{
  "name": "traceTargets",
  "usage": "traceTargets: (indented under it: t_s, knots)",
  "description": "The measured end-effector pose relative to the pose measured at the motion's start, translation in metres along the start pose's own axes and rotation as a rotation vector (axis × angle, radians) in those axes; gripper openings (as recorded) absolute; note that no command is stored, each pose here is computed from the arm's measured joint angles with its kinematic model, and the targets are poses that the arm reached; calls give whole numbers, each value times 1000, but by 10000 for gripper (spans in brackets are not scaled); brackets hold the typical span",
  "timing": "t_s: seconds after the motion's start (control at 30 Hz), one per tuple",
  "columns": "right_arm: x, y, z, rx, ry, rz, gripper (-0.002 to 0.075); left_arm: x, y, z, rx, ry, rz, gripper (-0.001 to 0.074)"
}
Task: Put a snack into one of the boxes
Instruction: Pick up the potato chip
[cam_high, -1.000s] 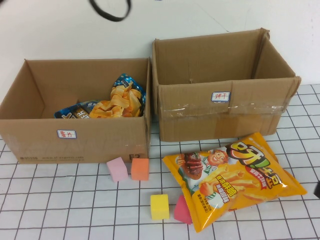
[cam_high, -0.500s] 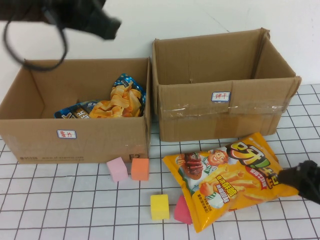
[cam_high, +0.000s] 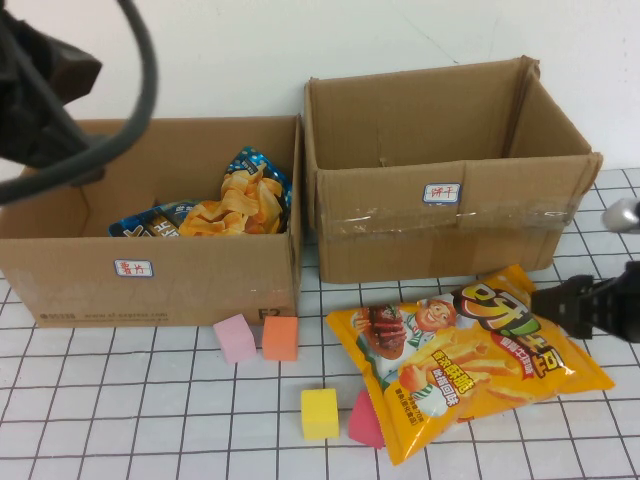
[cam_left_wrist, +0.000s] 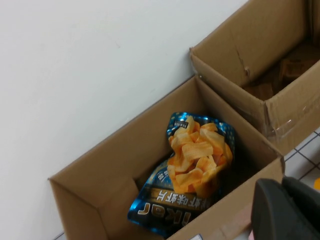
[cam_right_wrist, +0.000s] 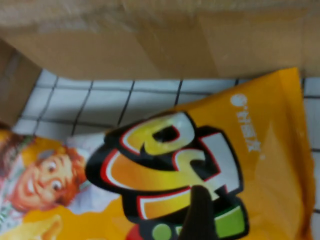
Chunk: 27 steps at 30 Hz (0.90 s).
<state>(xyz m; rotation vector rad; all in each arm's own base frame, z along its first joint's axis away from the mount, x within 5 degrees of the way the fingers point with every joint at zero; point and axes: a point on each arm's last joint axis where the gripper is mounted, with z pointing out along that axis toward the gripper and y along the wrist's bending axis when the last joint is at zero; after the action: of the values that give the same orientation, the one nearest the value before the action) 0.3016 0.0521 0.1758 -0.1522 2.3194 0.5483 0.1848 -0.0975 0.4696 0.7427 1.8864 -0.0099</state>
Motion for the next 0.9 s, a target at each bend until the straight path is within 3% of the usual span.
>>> traceTargets:
  t_s: [0.27,0.43,0.57,0.73,0.9]
  knots:
    - [20,-8,35,-96,130,-1,529,6,2,-12,-11,24,-11,-1]
    - [28,-2,44,-223,177,-17,514,8,2,-13,-11,36,-13,-1]
    - [31,-1,47,-257,195,-14,365,8,2,-13,-11,38,-16,-1]
    - [31,1,47,-276,196,-17,82,8,2,-13,-12,38,-16,-1]
    - [31,3,47,-302,200,-23,24,8,2,-13,-12,38,-19,-1]
